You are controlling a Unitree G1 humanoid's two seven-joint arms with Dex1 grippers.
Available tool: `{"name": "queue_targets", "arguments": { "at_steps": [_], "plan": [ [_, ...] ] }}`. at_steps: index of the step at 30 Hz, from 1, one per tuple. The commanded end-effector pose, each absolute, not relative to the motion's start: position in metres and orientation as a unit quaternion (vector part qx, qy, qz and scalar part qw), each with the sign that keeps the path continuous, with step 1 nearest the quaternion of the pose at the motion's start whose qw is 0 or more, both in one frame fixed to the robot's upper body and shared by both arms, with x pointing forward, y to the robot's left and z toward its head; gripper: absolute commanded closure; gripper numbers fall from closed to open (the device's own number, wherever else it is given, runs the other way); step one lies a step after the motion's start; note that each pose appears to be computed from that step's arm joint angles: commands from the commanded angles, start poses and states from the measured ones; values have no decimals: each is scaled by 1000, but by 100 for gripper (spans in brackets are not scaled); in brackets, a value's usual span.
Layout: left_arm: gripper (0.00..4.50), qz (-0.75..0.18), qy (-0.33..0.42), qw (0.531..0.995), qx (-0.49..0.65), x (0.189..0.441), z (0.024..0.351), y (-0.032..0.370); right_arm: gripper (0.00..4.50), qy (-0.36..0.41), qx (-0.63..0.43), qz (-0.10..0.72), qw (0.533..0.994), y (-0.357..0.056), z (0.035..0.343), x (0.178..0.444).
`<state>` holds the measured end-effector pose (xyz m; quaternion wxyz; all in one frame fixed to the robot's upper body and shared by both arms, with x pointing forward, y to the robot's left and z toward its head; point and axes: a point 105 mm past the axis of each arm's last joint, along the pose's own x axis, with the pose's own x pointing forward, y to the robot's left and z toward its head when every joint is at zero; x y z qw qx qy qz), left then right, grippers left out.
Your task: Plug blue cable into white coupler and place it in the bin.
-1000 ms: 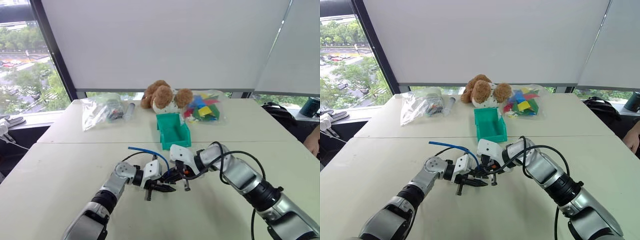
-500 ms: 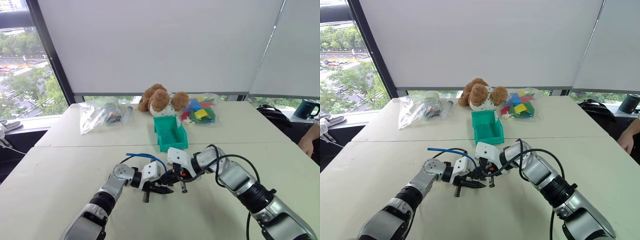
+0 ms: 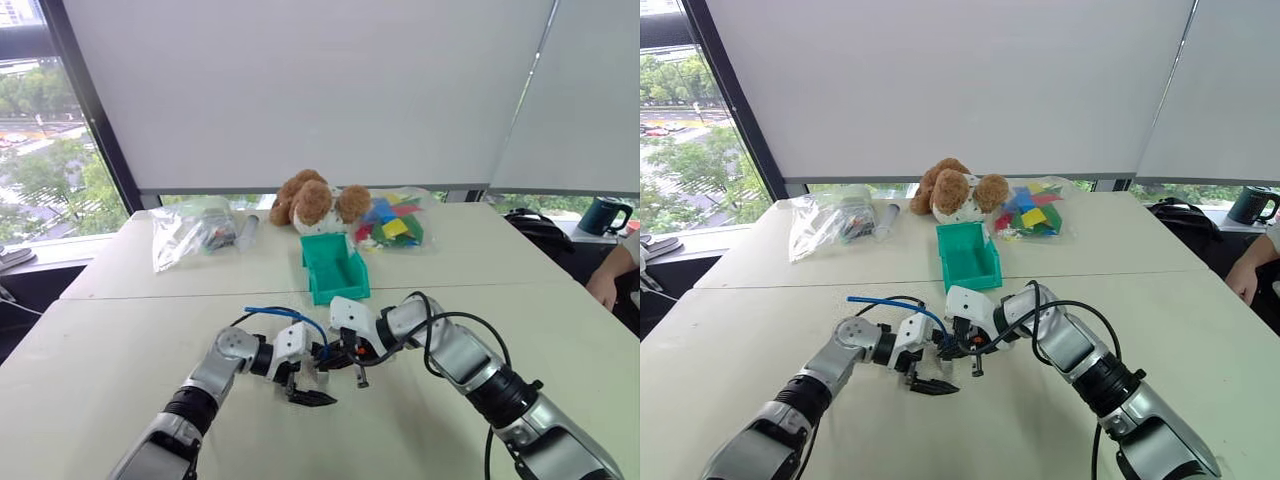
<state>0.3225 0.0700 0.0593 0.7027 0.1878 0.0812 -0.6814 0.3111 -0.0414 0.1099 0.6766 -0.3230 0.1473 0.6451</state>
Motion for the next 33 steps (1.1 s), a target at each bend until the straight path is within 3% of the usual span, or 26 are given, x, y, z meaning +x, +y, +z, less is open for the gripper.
{"name": "queue_targets", "arguments": {
  "at_steps": [1,6,10,14,17,21,28,31,33],
  "plan": [
    [6,-644,75,740,179,330,73,94,450,221,-274,631,691,-57,88,309],
    [6,-591,64,788,159,336,87,120,450,181,-243,618,726,-63,133,316],
    [6,-554,60,817,144,338,90,134,450,129,-204,608,756,-66,190,324],
    [6,-535,60,832,132,335,86,138,450,79,-192,566,798,-73,239,352],
    [6,-525,57,840,126,333,85,137,450,58,-180,507,841,-82,263,387],
    [6,-512,47,850,118,333,88,136,450,60,-172,452,873,-86,268,424],
    [6,-500,33,860,100,327,103,135,450,96,-145,383,907,-82,239,459],
    [0,-495,31,864,85,323,112,136,339,96,-132,352,922,-83,237,466],
    [0,-492,33,867,76,321,116,137,240,88,-125,336,929,-84,242,470]
  ]
}}
